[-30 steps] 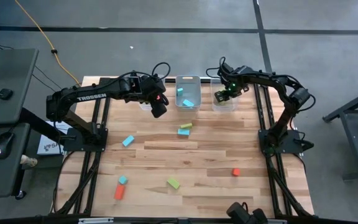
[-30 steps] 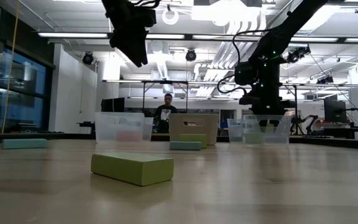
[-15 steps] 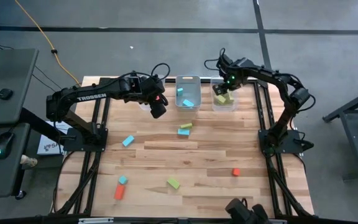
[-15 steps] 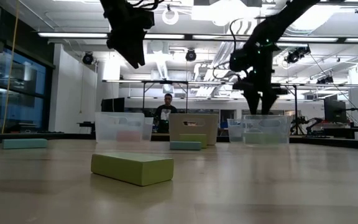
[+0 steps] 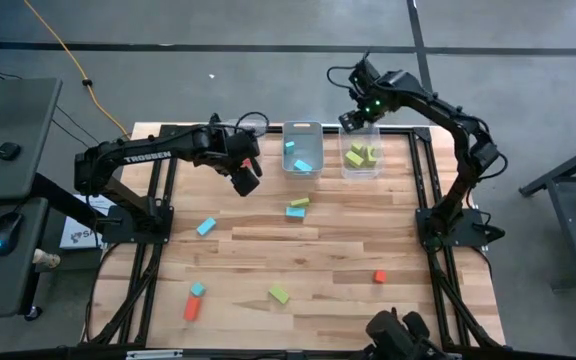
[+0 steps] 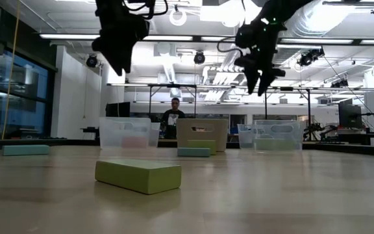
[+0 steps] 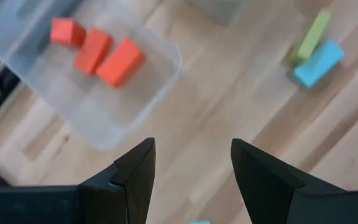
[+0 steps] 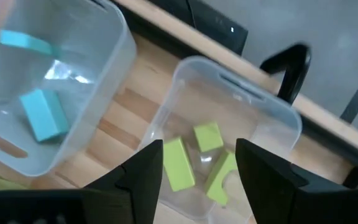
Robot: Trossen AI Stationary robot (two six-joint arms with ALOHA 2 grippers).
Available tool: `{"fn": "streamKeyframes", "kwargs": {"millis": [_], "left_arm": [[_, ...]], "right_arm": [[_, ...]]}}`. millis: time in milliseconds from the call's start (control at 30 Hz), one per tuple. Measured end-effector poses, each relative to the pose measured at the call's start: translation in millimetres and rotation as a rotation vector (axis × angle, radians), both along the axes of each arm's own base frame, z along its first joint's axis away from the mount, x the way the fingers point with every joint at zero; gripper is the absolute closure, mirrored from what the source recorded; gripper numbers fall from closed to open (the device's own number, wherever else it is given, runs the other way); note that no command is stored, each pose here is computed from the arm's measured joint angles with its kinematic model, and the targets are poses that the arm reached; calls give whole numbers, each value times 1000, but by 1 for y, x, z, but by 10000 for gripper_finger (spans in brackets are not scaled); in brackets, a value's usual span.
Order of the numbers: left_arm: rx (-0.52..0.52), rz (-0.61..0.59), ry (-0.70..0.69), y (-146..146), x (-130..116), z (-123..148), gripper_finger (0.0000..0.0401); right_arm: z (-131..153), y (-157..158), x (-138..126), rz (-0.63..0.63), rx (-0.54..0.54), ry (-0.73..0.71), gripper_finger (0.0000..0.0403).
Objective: Sort & place blocks by color
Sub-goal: Put the blue block into the grey bin
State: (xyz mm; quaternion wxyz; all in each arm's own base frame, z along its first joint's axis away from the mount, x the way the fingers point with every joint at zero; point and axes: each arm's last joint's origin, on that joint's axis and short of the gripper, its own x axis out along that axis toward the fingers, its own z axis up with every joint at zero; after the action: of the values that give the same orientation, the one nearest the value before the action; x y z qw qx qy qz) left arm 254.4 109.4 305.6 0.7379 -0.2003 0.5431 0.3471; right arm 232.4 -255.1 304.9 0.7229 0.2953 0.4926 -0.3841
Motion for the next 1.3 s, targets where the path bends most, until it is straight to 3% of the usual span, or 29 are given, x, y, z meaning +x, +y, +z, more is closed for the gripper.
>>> {"fn": "streamKeyframes", "kwargs": {"millis": [267, 433, 633, 1100, 1300], "left_arm": [[-105, 20, 105, -17, -7, -10, 213], [-150, 66, 191, -22, -16, -11, 213], [-213, 67, 188, -28, -16, -11, 213], [-239, 37, 320, -58, -22, -10, 211], [-236, -23, 336, -64, -21, -10, 191]], "right_arm": [[32, -3, 3, 35, -83, -56, 210], [35, -3, 3, 35, -91, -64, 210], [35, -2, 4, 57, -92, -57, 210], [35, 6, 12, 96, -91, -54, 210], [35, 13, 18, 139, -96, -50, 210]]}}
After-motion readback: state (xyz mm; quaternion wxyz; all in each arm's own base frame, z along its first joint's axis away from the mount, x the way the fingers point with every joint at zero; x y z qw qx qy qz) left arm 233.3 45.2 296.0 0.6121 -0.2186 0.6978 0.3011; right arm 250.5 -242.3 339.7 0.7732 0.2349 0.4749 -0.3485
